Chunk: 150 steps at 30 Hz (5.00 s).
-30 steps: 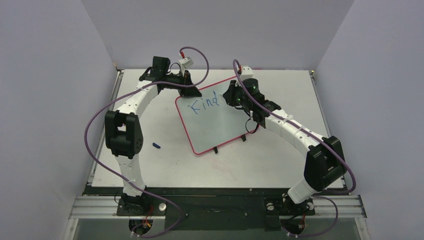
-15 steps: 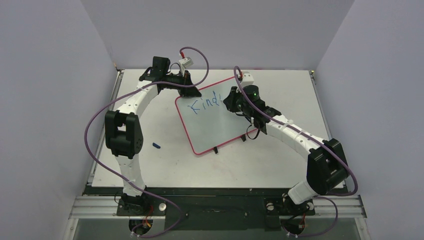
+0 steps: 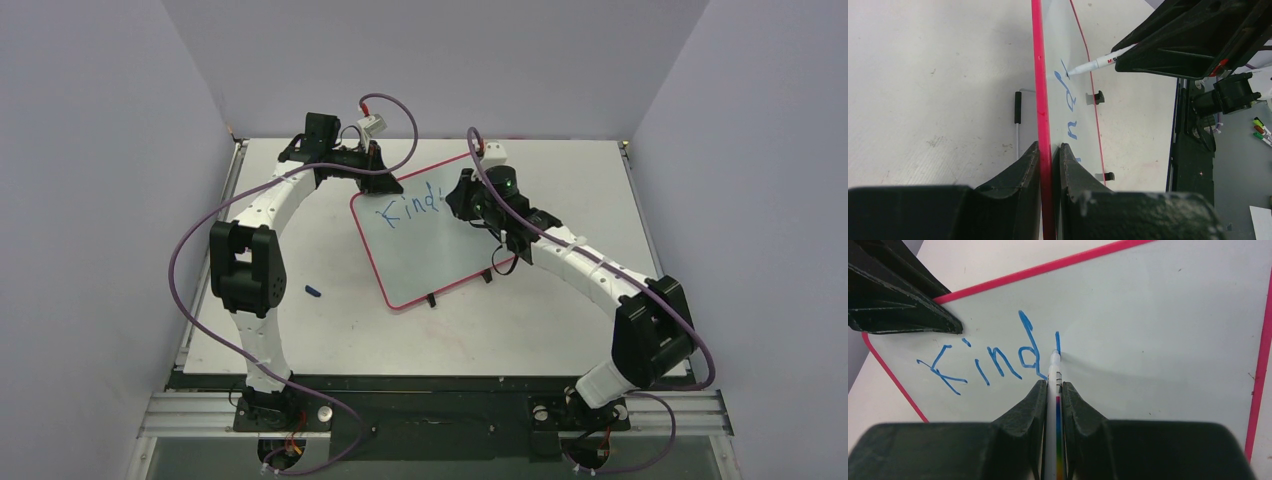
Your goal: Write a sentence on the whiteboard
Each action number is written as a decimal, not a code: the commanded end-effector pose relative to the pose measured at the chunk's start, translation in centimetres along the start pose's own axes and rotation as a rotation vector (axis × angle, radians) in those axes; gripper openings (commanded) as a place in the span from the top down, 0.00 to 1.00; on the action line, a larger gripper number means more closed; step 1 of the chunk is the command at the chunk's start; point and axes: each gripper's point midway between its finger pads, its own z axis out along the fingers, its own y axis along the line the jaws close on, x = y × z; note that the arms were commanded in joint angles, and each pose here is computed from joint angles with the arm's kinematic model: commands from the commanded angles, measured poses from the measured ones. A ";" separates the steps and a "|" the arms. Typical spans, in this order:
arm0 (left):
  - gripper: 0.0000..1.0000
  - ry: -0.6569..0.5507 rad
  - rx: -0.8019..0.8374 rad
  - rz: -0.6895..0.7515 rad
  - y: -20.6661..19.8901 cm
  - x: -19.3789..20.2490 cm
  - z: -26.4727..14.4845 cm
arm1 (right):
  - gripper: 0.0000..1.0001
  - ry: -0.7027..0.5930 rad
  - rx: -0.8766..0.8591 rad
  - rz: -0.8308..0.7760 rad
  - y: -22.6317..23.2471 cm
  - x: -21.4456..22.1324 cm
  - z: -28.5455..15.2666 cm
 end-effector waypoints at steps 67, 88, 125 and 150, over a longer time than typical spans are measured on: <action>1.00 0.004 0.066 0.134 -2.5 -1.0 0.6 | 1.00 -0.099 0.039 0.046 -1.6 -5.0 -0.6; 1.00 0.006 0.065 0.133 -2.4 -1.0 0.6 | 1.00 -0.089 0.080 0.072 -3.7 -5.3 0.0; 1.00 0.009 0.066 0.134 -2.4 -0.9 0.7 | 1.00 -0.039 0.127 0.082 -4.4 -0.9 -1.3; 1.00 0.008 0.063 0.138 -2.5 -1.1 0.6 | 1.00 -0.139 0.085 0.079 -3.3 -5.4 -4.0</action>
